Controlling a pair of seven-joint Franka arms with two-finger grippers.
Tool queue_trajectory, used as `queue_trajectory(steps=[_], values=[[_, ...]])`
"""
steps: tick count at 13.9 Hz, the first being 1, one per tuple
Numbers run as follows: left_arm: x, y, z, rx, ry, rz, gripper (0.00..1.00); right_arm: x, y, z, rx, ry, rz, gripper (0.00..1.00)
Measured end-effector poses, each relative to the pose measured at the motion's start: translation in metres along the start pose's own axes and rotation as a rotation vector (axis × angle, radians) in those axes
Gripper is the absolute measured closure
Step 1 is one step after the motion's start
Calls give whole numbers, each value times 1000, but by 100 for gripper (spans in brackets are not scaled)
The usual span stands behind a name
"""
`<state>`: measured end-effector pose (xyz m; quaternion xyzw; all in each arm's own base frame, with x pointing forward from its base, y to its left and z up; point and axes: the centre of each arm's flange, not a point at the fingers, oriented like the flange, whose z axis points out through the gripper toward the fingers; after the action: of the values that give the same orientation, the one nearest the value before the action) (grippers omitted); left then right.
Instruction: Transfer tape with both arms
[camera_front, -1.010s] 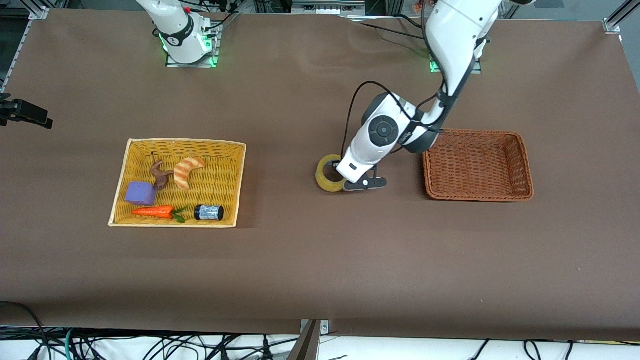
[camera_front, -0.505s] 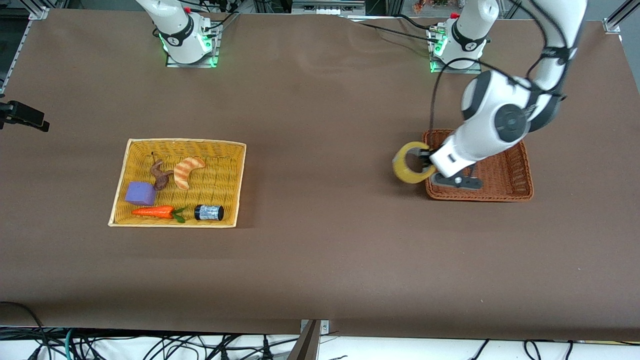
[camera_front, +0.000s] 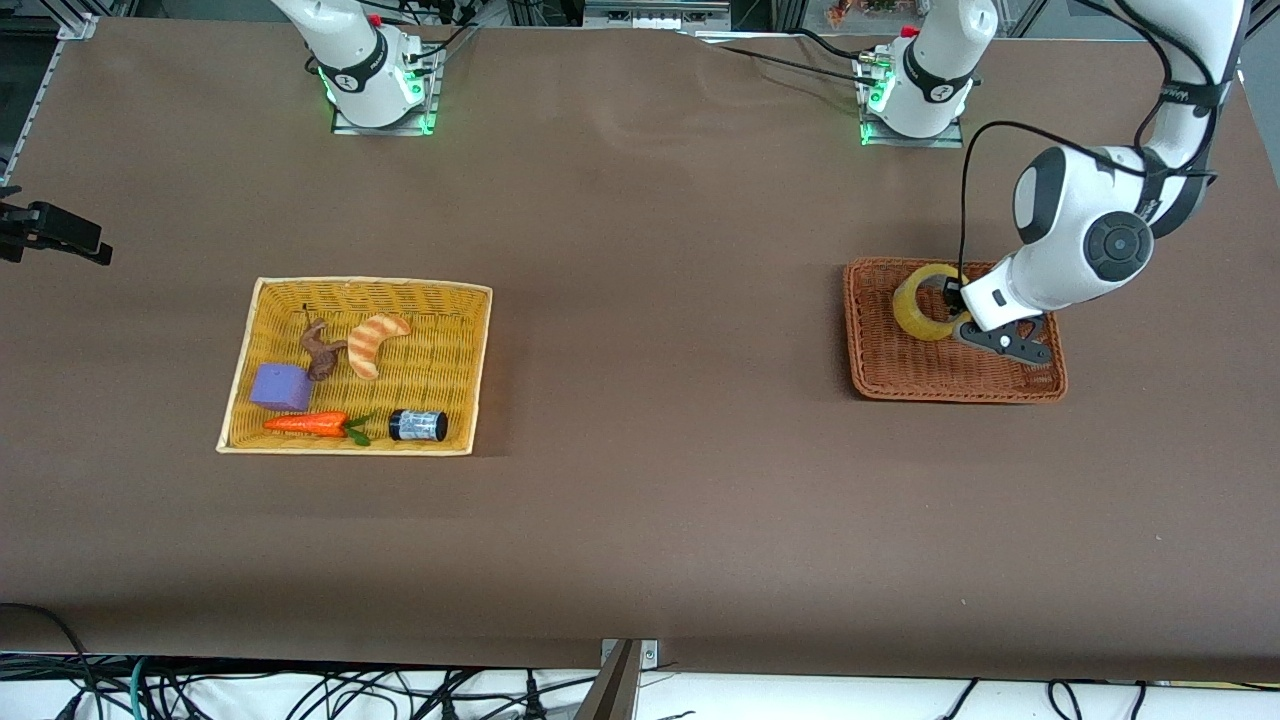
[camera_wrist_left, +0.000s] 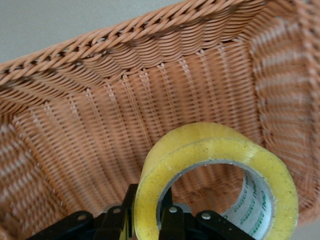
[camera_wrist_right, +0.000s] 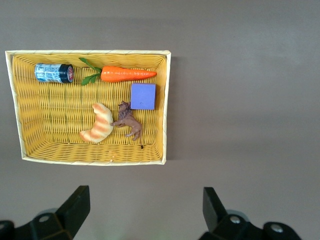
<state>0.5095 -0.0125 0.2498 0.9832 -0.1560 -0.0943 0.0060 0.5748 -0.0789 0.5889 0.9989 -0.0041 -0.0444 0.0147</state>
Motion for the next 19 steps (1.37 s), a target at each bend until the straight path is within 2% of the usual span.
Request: queue_trajectory(steps=[3, 5, 8, 10, 11, 13, 15, 19], values=[[10, -10, 48, 12, 20, 34, 78, 1, -1, 1, 7, 0, -1, 0], [11, -11, 45, 13, 25, 56, 78, 1, -1, 2, 8, -2, -2, 0], [13, -11, 29, 20, 48, 58, 55, 2, -2, 3, 9, -4, -4, 0], [7, -8, -16, 13, 43, 60, 33, 3, -4, 3, 9, -3, -7, 0], [0, -6, -51, 15, 63, 62, 22, 3, -4, 3, 9, -3, -8, 0], [-18, 0, -122, 39, 158, 65, 2, 3, -5, 3, 9, -3, -8, 0], [-38, 9, -177, 61, 238, 72, 0, 3, -5, 3, 9, -3, -10, 0], [-52, 46, -289, 76, 253, 113, 0, 3, -6, 2, 9, -3, -11, 0]])
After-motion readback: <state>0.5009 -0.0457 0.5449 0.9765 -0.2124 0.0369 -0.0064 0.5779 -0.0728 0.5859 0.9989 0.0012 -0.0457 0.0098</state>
